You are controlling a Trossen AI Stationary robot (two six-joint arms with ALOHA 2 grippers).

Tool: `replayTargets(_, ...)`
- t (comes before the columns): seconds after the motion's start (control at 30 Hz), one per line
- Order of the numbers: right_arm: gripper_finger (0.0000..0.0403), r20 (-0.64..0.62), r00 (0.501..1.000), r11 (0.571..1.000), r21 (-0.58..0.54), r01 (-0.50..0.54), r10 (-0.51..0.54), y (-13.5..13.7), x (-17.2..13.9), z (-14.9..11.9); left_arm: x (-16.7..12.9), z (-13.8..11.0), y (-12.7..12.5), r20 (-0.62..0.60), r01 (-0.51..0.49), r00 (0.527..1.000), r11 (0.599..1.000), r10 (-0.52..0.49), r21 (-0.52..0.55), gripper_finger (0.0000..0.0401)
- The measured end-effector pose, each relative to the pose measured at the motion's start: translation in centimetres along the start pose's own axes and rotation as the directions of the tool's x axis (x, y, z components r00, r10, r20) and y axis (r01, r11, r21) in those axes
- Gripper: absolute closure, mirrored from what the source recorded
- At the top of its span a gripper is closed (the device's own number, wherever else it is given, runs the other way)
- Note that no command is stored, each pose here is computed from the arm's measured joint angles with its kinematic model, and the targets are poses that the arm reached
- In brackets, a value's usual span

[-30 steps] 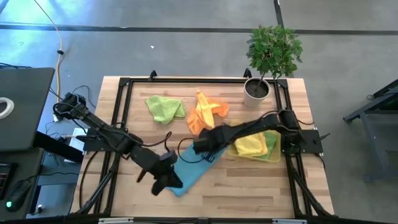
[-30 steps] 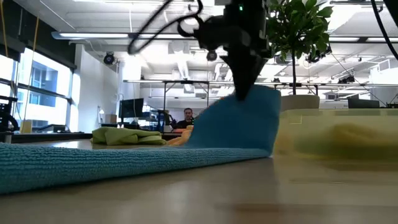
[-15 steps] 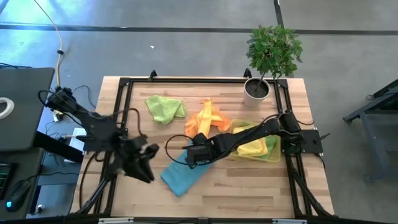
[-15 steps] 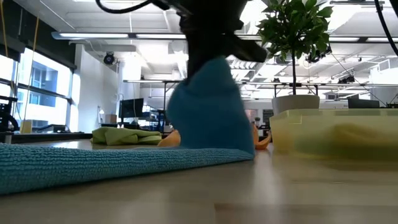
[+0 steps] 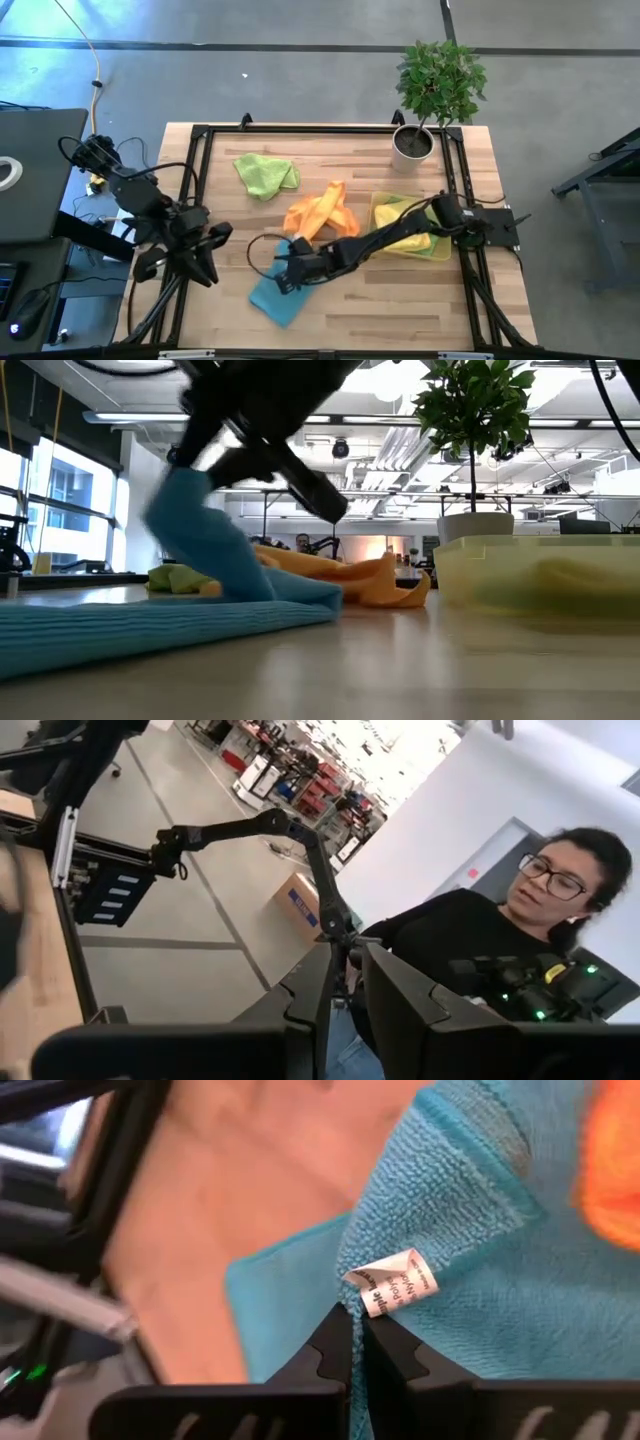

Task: Fold microfiber towels
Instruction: Fold the blue microfiber cloth

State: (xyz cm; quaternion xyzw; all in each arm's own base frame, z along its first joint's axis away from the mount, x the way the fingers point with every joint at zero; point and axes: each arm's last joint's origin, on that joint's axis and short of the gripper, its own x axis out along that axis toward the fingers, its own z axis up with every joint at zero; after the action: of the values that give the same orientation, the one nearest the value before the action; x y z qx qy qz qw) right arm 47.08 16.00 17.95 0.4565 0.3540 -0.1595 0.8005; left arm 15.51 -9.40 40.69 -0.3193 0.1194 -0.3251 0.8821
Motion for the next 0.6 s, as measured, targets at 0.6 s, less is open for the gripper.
replayTargets(0.6, 0.0402, 0.028, 0.991, 0.987, -0.096, -0.131, 0.134, 1.9, 0.6, -5.2, -0.7, 0.0, -0.1, 0.009, -0.016, 1.0, 1.0, 0.016, -0.008, 0.0348)
